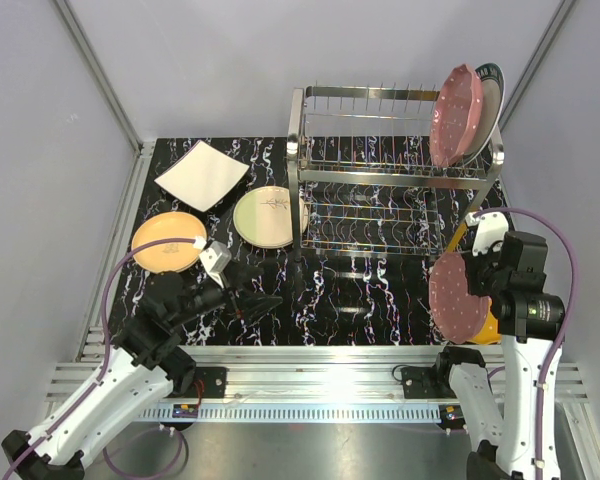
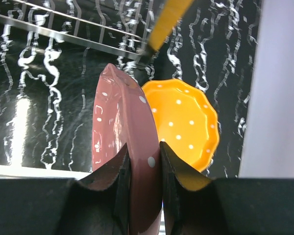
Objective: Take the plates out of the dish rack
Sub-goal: Place the plate on the table
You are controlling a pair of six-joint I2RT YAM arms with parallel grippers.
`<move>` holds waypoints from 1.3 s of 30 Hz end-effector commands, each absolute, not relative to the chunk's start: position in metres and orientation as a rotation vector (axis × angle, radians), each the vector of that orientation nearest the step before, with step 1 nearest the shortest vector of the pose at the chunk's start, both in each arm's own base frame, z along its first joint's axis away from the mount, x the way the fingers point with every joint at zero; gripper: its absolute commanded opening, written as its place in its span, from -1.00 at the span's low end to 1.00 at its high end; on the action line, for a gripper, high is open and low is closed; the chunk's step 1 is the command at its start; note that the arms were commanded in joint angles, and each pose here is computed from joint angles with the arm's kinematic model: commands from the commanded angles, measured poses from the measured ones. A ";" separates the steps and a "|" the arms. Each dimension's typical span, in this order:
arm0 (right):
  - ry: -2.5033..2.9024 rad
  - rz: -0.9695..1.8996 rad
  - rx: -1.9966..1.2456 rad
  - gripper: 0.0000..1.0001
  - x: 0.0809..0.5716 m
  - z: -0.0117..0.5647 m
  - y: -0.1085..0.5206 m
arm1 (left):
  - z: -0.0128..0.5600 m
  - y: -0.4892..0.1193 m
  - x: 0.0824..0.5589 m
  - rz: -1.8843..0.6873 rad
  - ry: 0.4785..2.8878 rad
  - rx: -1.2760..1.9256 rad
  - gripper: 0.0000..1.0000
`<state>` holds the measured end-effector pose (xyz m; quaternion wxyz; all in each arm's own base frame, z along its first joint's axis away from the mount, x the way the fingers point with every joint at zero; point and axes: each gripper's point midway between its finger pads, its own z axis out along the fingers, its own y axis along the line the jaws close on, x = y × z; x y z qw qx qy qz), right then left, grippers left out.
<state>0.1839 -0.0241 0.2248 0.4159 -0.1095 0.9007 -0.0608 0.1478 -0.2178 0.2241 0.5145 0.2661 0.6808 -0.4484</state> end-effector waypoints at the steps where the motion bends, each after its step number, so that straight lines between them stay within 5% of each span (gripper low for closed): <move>1: 2.089 -0.272 -0.156 -1.00 0.203 0.271 -0.043 | 0.256 -0.217 0.146 -1.073 1.529 0.651 0.98; 16: 2.091 -0.334 0.012 -1.00 0.213 0.262 -0.072 | 0.260 -0.216 0.145 -1.075 1.510 0.651 0.98; 39: 2.179 -0.052 0.079 -1.00 0.235 0.221 -0.116 | 0.264 -0.216 0.142 -1.082 1.491 0.658 0.98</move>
